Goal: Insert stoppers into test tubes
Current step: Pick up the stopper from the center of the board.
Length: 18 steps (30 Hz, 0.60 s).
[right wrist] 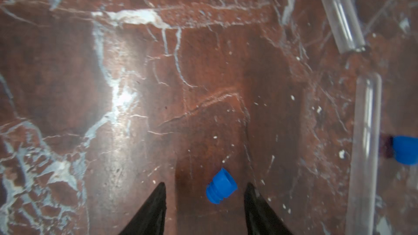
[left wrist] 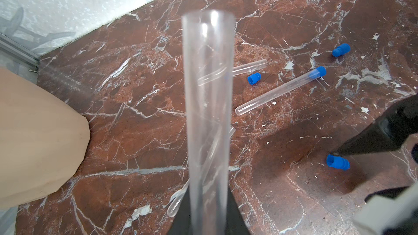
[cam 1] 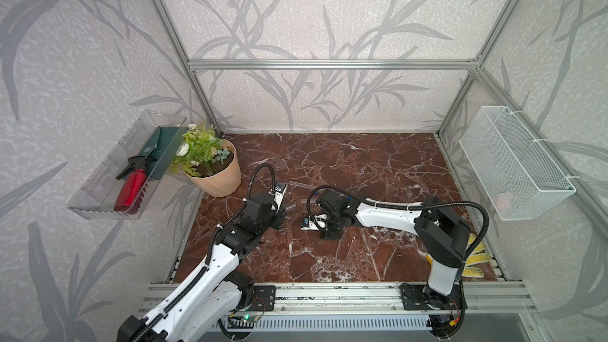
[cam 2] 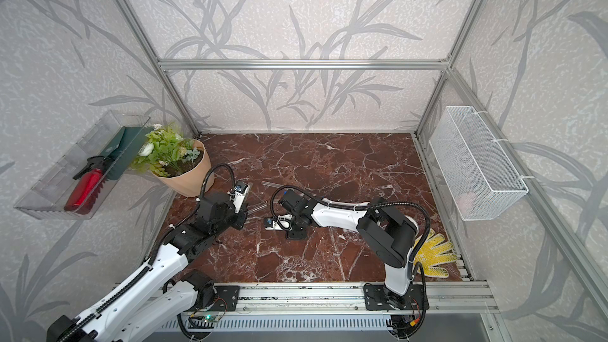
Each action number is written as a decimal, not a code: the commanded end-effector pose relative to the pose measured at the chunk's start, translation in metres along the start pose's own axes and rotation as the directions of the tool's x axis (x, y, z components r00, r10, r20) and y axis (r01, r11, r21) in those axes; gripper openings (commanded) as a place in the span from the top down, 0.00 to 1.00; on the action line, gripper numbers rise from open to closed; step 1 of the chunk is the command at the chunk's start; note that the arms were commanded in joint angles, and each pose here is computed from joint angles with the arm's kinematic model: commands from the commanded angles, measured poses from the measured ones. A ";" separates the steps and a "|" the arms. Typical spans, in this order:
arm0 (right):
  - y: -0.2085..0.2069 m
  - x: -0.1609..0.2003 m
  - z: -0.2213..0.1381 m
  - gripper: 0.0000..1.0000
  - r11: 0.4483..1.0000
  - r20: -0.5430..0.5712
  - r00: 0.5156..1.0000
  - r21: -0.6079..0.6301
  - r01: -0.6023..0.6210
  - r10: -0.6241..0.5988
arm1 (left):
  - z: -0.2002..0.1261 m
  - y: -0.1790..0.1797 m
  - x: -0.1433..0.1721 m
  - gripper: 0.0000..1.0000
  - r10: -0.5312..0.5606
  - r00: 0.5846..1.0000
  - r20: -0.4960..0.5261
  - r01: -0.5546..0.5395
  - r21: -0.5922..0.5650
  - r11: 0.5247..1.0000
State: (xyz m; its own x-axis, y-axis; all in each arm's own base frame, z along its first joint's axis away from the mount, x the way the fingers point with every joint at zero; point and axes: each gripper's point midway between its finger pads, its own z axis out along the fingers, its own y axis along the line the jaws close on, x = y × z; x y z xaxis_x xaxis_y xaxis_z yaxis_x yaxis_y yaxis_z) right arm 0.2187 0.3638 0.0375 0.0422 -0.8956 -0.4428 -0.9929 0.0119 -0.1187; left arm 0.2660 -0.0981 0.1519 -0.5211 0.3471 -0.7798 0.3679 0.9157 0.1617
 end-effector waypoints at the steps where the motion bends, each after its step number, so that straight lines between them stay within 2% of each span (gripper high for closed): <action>1: -0.012 -0.016 -0.025 0.45 0.978 0.060 0.984 0.113 -0.174 0.168 | -0.002 0.005 0.004 1.00 -0.035 0.999 0.002 0.035 -0.025 0.999; 5: -0.015 -0.016 -0.042 0.45 0.898 0.067 0.912 0.163 -0.409 0.404 | -0.003 0.005 0.006 1.00 -0.048 0.999 0.003 0.048 -0.025 0.999; 9: -0.016 -0.003 -0.054 0.49 0.754 0.010 0.774 0.217 -0.620 0.633 | -0.002 0.006 0.006 1.00 -0.063 0.998 0.009 0.063 -0.028 0.998; 12: -0.011 0.003 -0.054 0.51 0.673 -0.051 0.682 0.232 -0.703 0.730 | 0.000 0.005 0.005 1.00 -0.070 0.997 0.014 0.070 -0.025 0.997; 15: -0.005 0.007 -0.047 0.51 0.643 -0.142 0.629 0.244 -0.726 0.764 | 0.002 0.004 0.004 1.00 -0.075 0.997 0.012 0.075 -0.018 0.997; 18: -0.001 0.006 -0.037 0.51 0.646 -0.206 0.612 0.230 -0.728 0.764 | 0.001 0.003 0.003 1.00 -0.077 0.997 0.017 0.078 -0.015 0.997</action>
State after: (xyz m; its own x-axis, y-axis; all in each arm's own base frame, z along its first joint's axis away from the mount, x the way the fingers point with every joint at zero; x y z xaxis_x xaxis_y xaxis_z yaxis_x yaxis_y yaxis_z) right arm 0.2339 0.3628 0.0890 -0.6819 -0.6440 -0.3469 -0.6989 0.7136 0.0491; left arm 0.2641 -0.0950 0.1463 -0.5382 0.3043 -0.7860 0.3376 0.9323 0.1297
